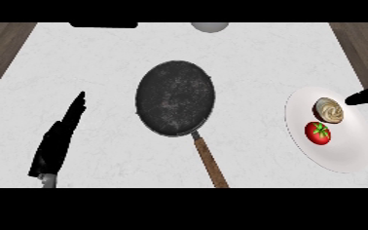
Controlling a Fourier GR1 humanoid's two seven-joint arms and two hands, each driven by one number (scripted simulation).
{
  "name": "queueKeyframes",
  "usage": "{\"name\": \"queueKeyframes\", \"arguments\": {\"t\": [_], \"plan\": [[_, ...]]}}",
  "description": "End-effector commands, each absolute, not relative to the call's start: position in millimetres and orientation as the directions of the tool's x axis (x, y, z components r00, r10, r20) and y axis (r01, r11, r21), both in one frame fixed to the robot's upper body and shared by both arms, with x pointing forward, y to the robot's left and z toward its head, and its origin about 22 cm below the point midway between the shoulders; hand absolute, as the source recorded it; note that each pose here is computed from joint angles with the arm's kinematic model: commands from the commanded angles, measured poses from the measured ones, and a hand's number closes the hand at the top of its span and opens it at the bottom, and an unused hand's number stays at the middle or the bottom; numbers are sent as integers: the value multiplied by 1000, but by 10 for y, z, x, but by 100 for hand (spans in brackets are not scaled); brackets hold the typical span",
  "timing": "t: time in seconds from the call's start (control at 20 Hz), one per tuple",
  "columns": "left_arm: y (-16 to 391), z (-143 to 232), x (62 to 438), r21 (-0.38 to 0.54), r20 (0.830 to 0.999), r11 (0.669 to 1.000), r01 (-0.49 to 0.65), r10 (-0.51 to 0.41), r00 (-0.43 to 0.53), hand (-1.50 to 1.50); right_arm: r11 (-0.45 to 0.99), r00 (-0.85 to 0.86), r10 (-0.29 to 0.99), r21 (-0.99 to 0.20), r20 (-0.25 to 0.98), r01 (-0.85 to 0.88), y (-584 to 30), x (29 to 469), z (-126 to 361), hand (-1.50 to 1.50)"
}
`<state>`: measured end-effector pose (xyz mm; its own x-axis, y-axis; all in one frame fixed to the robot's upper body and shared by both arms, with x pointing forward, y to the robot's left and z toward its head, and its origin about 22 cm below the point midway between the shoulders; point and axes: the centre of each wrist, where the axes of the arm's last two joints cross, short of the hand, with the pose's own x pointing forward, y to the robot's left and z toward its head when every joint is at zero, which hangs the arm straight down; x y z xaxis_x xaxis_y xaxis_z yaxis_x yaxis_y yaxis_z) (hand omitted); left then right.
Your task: Pick the cupcake from the plate and place it in the pan
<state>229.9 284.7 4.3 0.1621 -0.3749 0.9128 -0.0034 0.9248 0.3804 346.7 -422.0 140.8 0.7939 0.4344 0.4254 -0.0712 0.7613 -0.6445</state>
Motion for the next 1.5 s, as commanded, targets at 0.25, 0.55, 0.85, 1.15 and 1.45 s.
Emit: {"name": "queueKeyframes", "arguments": {"t": [0.25,0.55,0.85,1.15,1.45], "plan": [[2903,167,2305,376,912,927,-17,-367,183,0,754,833,484,-610,267,-243,-4048,3677,1296,-150],[2833,161,2238,387,910,921,-33,-376,176,0,753,838,489,-602,241,-266,-3865,3788,1081,-150],[2874,116,2272,382,912,924,-5,-376,162,0,752,865,472,-591,174,-292,-3801,3872,907,-150],[2787,46,2254,386,909,922,-30,-375,180,0,745,871,476,-582,124,-324,-3747,3858,701,-150],[3011,62,2295,377,914,926,-20,-369,170,0,758,877,467,-560,110,-333,-3847,3849,631,-150]]}}
